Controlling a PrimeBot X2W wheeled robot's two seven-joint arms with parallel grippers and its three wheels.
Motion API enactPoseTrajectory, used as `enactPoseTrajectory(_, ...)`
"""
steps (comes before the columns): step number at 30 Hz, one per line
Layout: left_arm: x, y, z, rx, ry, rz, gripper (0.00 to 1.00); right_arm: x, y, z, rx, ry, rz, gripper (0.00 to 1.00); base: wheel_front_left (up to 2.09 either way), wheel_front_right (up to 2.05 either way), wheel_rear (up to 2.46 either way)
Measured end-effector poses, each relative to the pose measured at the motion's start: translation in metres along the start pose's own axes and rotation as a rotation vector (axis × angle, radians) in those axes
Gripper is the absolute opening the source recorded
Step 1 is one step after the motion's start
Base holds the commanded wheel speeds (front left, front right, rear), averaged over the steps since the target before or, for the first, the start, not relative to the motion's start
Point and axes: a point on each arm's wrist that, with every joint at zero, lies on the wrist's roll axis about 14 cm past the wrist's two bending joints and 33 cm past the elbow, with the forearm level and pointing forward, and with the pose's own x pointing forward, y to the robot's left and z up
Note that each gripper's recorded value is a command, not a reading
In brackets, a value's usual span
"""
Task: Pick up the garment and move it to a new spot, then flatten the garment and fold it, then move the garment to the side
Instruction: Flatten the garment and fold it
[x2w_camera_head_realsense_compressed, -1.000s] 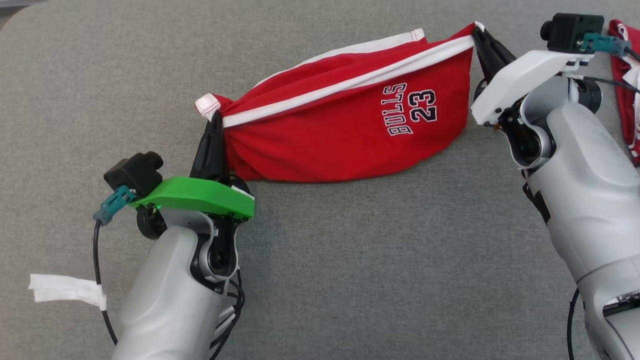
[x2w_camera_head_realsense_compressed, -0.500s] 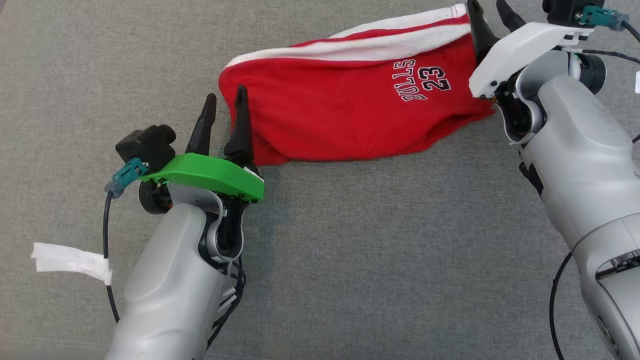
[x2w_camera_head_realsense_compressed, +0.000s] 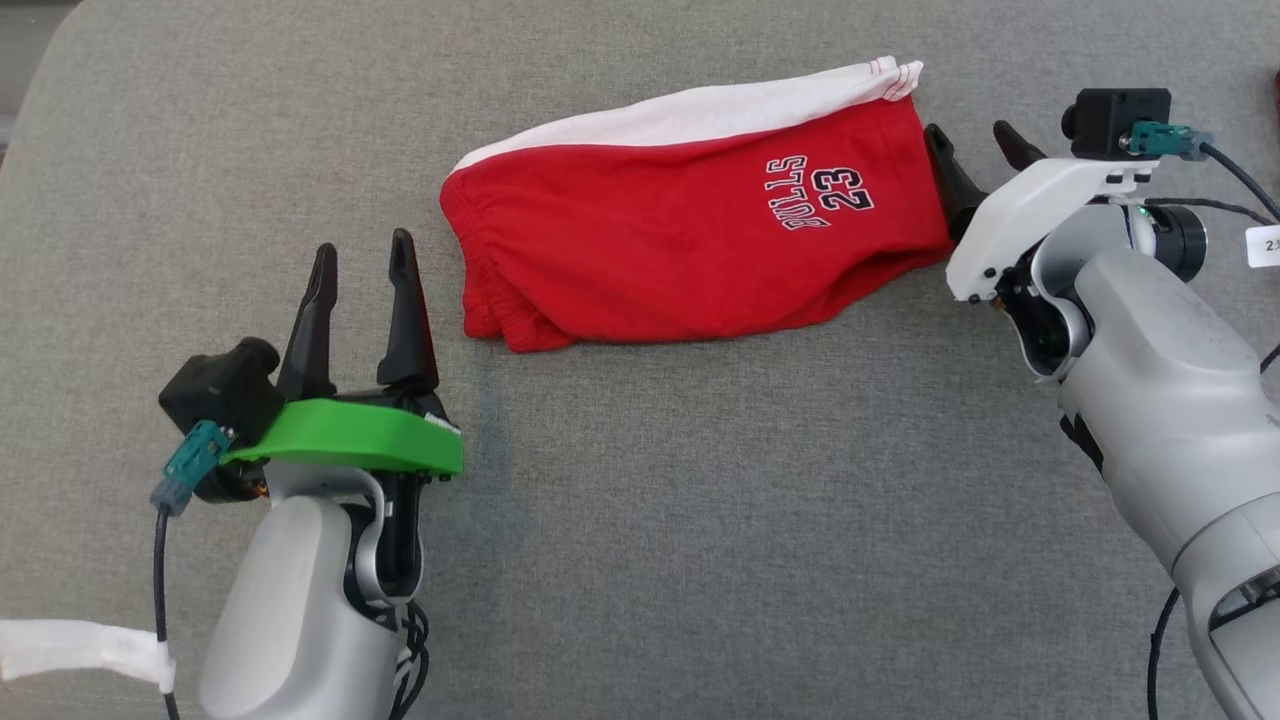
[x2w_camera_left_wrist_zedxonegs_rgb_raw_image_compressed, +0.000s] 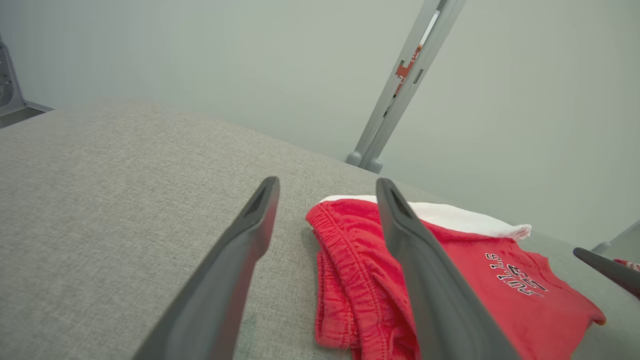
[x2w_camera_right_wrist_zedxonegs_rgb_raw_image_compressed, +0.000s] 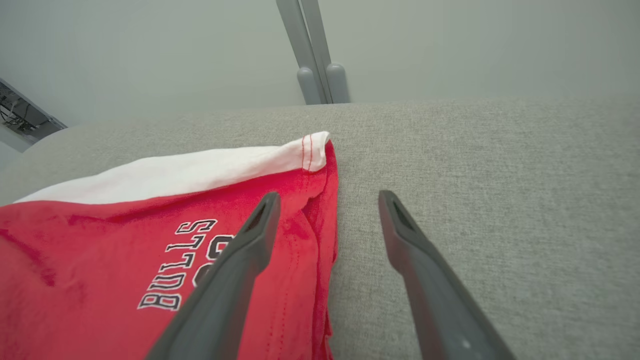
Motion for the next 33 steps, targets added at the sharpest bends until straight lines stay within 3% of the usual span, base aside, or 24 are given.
enactPoseTrajectory(7, -0.031, 0.032, 0.013, 0.101, -0.040, 0.073, 1.00, -0.001, 0.002, -0.020, 0.008, 0.058, 0.000, 1.00, 0.00, 0.00, 0.00)
enactPoseTrajectory(16, -0.065, 0.062, 0.013, 0.150, -0.025, 0.166, 1.00, 0.000, 0.010, -0.052, 0.027, 0.164, 0.001, 1.00, 0.00, 0.00, 0.00)
enactPoseTrajectory(17, -0.066, 0.063, 0.014, 0.150, -0.027, 0.170, 1.00, 0.000, 0.011, -0.054, 0.033, 0.173, 0.003, 0.70, 0.00, 0.00, 0.00)
enactPoseTrajectory(20, -0.069, 0.064, 0.016, 0.162, -0.033, 0.176, 1.00, 0.001, 0.014, -0.057, 0.048, 0.190, 0.008, 0.00, 0.00, 0.00, 0.00)
enactPoseTrajectory(33, -0.073, 0.051, 0.018, 0.200, -0.040, 0.139, 1.00, -0.021, 0.006, -0.048, 0.095, 0.128, -0.003, 0.00, 0.00, 0.00, 0.00)
